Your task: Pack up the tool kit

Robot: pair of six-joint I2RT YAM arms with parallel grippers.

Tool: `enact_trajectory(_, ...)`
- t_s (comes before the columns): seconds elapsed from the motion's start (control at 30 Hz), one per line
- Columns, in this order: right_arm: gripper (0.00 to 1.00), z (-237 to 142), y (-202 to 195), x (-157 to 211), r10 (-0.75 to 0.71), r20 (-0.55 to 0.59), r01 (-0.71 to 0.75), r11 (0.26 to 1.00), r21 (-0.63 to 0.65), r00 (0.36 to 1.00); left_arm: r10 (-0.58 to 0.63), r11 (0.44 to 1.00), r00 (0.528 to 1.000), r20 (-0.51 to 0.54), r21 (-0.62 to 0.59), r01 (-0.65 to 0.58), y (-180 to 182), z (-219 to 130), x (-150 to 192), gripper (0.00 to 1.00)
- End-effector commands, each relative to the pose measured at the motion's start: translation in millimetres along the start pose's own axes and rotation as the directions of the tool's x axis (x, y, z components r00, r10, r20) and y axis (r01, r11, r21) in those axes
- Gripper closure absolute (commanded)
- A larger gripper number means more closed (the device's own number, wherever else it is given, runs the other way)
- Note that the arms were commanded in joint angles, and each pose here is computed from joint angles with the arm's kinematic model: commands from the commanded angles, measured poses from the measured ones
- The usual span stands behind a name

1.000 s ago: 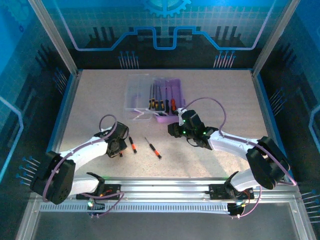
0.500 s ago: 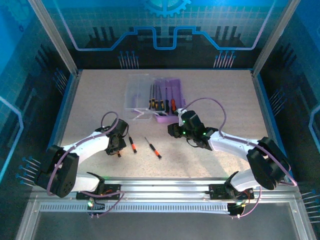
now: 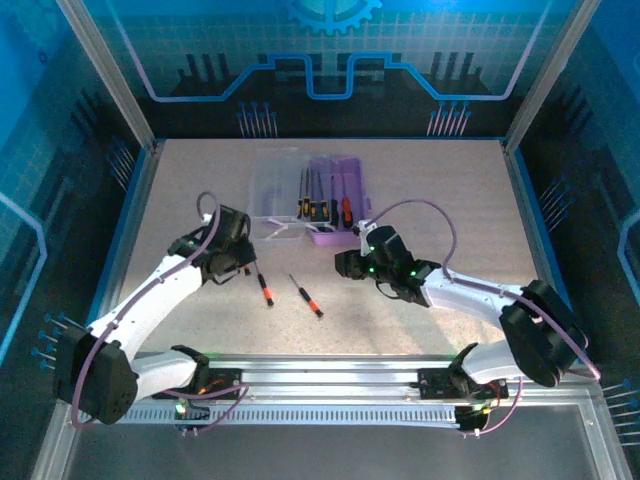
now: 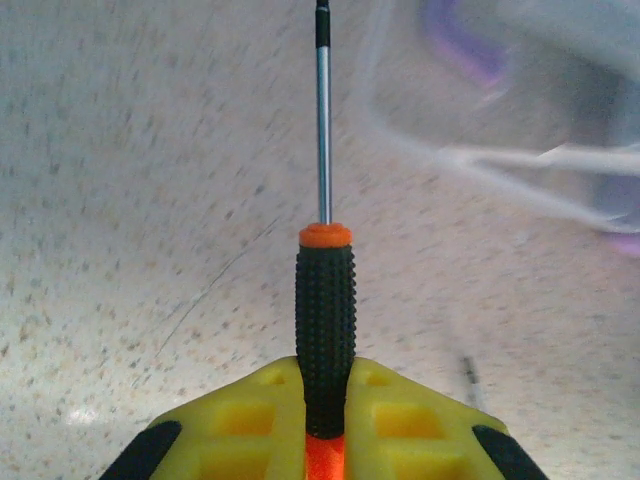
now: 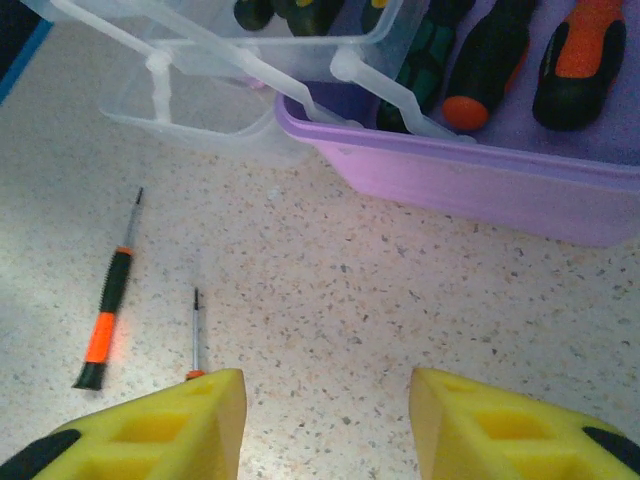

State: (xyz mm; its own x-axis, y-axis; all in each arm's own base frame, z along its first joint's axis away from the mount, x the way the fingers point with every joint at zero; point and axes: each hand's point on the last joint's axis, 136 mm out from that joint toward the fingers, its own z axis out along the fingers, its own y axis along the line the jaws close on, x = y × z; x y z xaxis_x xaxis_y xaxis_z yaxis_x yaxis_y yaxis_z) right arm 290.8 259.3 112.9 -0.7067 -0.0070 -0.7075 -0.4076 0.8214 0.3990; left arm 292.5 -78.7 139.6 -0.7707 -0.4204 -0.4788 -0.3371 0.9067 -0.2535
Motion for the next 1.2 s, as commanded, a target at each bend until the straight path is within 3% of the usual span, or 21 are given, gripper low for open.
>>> enact_trajectory(0.0,0.36,-14,21,-17,-0.032,0.115,0.043,0.995,-0.095,0.993,0.115,0.992,0.993,0.016,0.050,-0.116,-32,-22,-25,0.87)
enact_trajectory(0.13,0.24,-22,6,-20,-0.036,0.159,0.040,0.999,-0.020,0.987,0.213,0.968,0.975,0.059,0.125,-0.219,-83,-27,-57,0.87)
enact_trajectory(0.27,0.21,-29,-3,-24,-0.039,0.192,0.034,0.999,0.031,0.981,0.300,0.930,0.952,0.061,0.203,-0.306,-130,-10,-74,0.87)
enact_trajectory(0.47,0.17,-37,-17,-27,-0.019,0.227,-0.003,0.996,0.093,0.974,0.400,0.888,0.914,0.062,0.218,-0.404,-169,31,-94,0.87)
enact_trajectory(0.8,0.17,-33,-18,-25,-0.010,0.210,-0.010,0.996,0.093,0.978,0.436,0.889,0.900,0.013,0.146,-0.433,-164,76,-117,0.89)
enact_trajectory(1.17,0.17,-21,-18,-19,-0.001,0.172,-0.014,0.996,0.089,0.985,0.409,0.903,0.910,-0.065,0.174,-0.393,-153,96,-105,0.88)
